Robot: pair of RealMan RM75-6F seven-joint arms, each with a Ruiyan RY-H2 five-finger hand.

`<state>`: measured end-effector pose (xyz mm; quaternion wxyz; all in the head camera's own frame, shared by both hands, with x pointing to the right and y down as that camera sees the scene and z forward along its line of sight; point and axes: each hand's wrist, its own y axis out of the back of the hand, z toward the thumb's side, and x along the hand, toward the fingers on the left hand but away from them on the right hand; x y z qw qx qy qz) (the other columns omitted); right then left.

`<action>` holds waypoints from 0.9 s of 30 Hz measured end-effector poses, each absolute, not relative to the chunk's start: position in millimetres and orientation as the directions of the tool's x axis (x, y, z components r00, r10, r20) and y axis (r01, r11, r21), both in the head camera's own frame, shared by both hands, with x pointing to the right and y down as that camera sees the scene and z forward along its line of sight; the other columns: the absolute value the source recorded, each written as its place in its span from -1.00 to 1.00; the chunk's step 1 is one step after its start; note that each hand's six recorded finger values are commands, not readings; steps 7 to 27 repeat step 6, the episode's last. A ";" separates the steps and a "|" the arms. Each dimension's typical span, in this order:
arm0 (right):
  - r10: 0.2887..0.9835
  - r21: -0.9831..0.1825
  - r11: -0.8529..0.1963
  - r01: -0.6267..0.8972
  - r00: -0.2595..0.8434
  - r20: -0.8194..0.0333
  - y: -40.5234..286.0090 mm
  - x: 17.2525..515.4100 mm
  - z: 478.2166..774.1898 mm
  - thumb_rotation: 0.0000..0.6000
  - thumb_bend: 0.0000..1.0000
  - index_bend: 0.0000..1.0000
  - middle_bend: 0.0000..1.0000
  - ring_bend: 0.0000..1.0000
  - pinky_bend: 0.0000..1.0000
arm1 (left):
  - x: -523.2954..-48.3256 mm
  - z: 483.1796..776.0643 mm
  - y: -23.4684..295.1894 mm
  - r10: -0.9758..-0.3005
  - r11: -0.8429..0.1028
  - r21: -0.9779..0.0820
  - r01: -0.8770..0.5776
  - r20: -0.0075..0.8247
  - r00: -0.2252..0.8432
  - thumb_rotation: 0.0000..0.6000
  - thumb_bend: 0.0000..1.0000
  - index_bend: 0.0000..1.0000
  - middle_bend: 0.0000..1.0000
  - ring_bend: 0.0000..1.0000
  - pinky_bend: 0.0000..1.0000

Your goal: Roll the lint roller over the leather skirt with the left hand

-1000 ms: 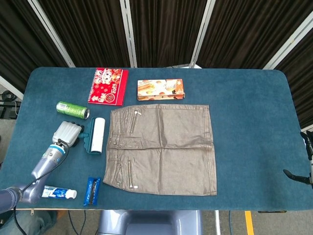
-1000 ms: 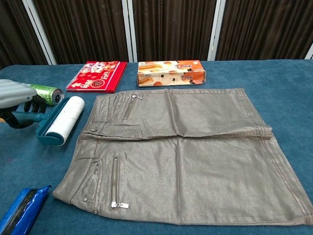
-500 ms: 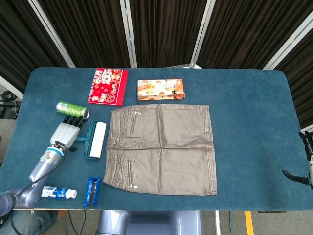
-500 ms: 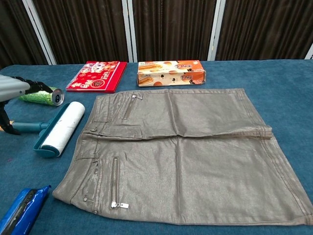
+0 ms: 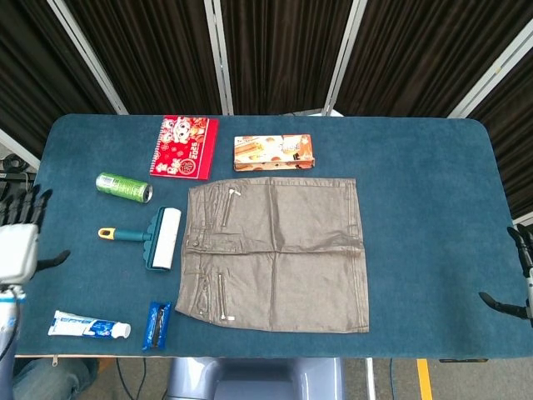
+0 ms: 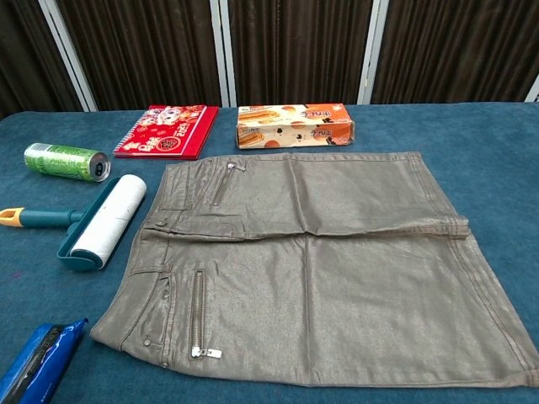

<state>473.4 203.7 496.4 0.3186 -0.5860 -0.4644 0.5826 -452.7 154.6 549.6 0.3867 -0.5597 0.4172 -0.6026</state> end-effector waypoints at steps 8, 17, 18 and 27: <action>0.921 -0.919 -0.354 0.172 -0.108 -0.375 205.3 473.9 491.3 1.00 -1.00 -1.00 -1.00 -1.00 -1.00 | -450.3 546.0 169.4 -0.918 -0.389 -0.921 -0.032 0.390 -0.066 1.00 -1.00 -1.00 -1.00 -1.00 -1.00; 0.921 -0.919 -0.354 0.172 -0.108 -0.375 205.3 473.9 491.3 1.00 -1.00 -1.00 -1.00 -1.00 -1.00 | -450.3 546.0 169.4 -0.918 -0.389 -0.921 -0.032 0.390 -0.066 1.00 -1.00 -1.00 -1.00 -1.00 -1.00; 0.921 -0.919 -0.354 0.172 -0.108 -0.375 205.3 473.9 491.3 1.00 -1.00 -1.00 -1.00 -1.00 -1.00 | -450.3 546.0 169.4 -0.918 -0.389 -0.921 -0.032 0.390 -0.066 1.00 -1.00 -1.00 -1.00 -1.00 -1.00; 0.921 -0.919 -0.354 0.172 -0.108 -0.375 205.3 473.9 491.3 1.00 -1.00 -1.00 -1.00 -1.00 -1.00 | -450.3 546.0 169.4 -0.918 -0.389 -0.921 -0.032 0.390 -0.066 1.00 -1.00 -1.00 -1.00 -1.00 -1.00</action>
